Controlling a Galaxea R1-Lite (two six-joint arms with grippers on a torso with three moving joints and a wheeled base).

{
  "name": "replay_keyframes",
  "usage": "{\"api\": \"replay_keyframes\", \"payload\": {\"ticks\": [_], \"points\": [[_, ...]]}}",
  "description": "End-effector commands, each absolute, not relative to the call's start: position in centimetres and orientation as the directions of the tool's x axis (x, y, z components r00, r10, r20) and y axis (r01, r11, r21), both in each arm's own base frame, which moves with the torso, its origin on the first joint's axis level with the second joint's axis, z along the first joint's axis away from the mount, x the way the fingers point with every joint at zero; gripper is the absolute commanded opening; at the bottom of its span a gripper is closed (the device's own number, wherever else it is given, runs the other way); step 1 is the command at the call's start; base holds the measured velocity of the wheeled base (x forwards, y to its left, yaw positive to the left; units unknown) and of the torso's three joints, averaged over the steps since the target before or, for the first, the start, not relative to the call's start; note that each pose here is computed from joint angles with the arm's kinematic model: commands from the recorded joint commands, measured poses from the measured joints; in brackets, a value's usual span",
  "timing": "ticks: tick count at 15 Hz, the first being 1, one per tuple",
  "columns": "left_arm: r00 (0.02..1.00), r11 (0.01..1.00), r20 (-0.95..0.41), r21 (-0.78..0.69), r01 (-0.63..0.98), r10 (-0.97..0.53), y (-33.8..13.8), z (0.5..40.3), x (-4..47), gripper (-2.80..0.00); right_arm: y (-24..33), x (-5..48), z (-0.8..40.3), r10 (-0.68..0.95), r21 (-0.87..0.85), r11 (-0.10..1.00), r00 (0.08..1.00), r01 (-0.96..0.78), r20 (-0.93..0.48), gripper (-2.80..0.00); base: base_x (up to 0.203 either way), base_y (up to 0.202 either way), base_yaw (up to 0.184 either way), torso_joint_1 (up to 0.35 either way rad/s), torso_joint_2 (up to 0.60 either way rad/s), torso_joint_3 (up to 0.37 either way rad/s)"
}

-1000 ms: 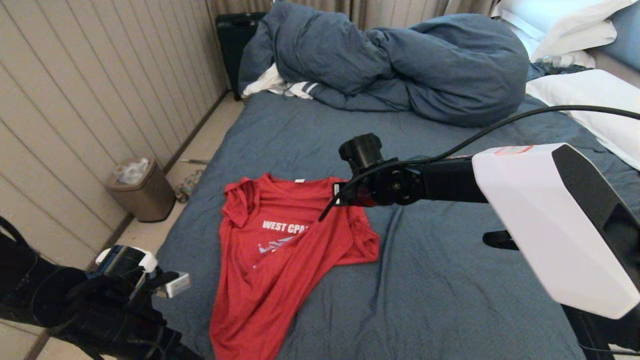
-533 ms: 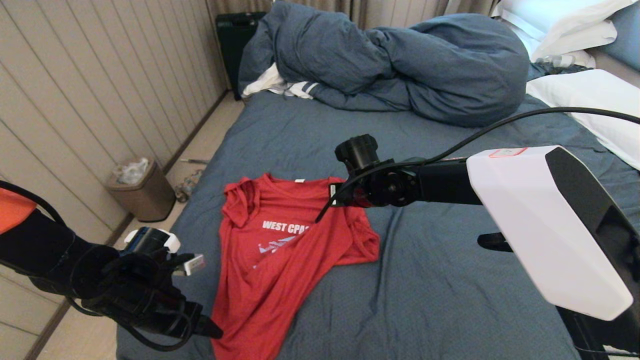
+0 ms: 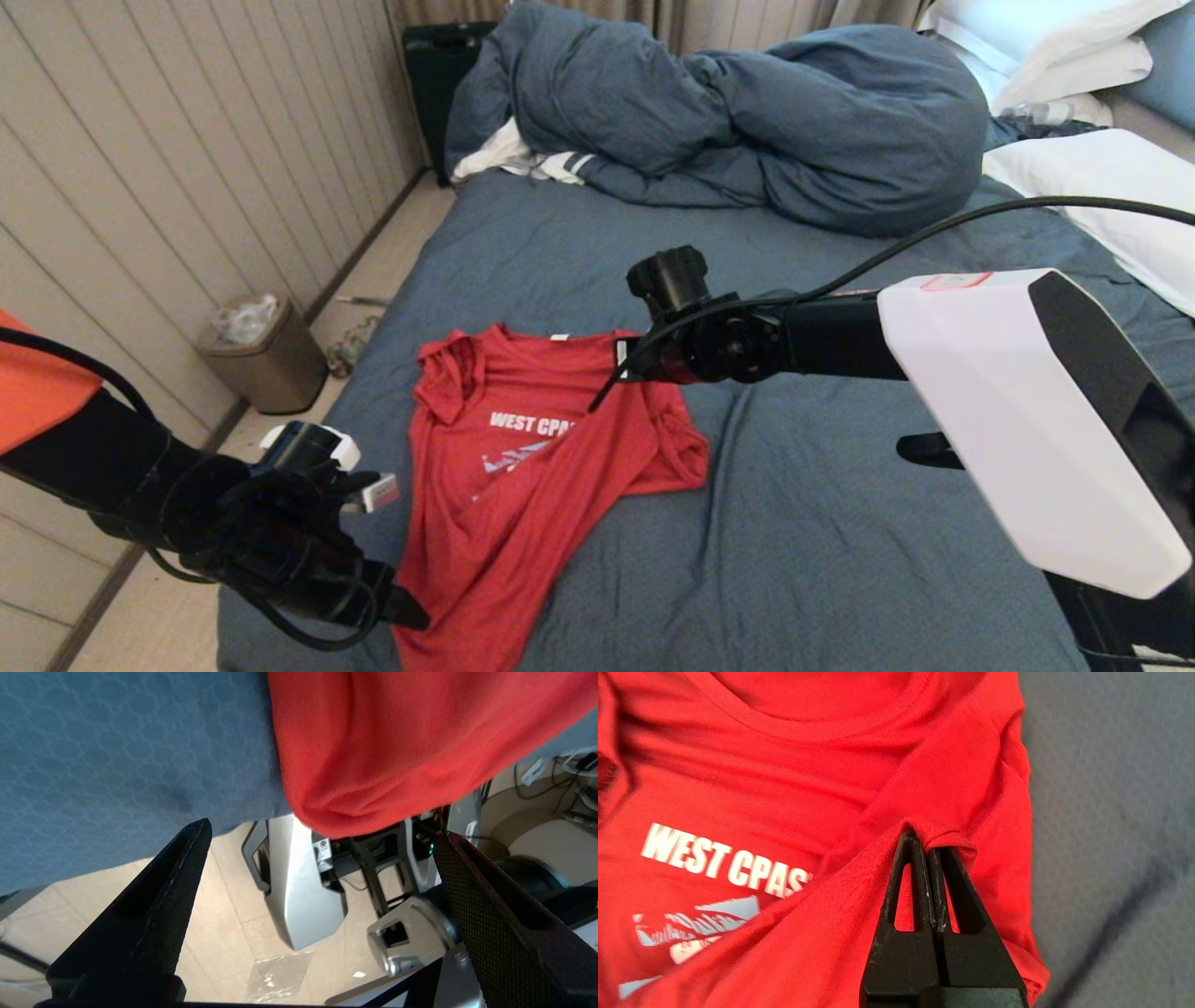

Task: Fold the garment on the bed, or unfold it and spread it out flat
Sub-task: Fold the red T-shirt

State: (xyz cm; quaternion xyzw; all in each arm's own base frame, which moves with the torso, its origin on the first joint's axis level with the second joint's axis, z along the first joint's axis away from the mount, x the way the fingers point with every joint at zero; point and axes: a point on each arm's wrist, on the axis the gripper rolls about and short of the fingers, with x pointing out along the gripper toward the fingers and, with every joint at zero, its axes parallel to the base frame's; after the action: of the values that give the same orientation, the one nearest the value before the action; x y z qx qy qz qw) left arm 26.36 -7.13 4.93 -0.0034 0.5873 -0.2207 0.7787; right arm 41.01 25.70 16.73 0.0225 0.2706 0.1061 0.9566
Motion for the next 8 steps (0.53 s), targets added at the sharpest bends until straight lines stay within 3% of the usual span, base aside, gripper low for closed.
{"api": "replay_keyframes", "payload": {"ticks": [1, 8], "points": [[0.209, 0.903, -0.913, -0.269, 0.336, -0.349, -7.2, 4.8, 26.5, 0.0, 25.7, 41.0, 17.1, 0.22, 0.108, 0.975, 0.837, -0.192, -0.501, -2.8, 0.0, 0.0, 0.0, 0.0, 0.0, 0.0], [0.342, 0.913, -0.859, -0.294, 0.282, -0.382, -6.4, 8.8, 25.7, 0.0, 24.8, 42.1, 19.4, 0.244, 0.171, 0.966, 0.907, -0.195, -0.342, -2.8, 0.0, 0.0, 0.0, 0.0, 0.0, 0.0]]}}
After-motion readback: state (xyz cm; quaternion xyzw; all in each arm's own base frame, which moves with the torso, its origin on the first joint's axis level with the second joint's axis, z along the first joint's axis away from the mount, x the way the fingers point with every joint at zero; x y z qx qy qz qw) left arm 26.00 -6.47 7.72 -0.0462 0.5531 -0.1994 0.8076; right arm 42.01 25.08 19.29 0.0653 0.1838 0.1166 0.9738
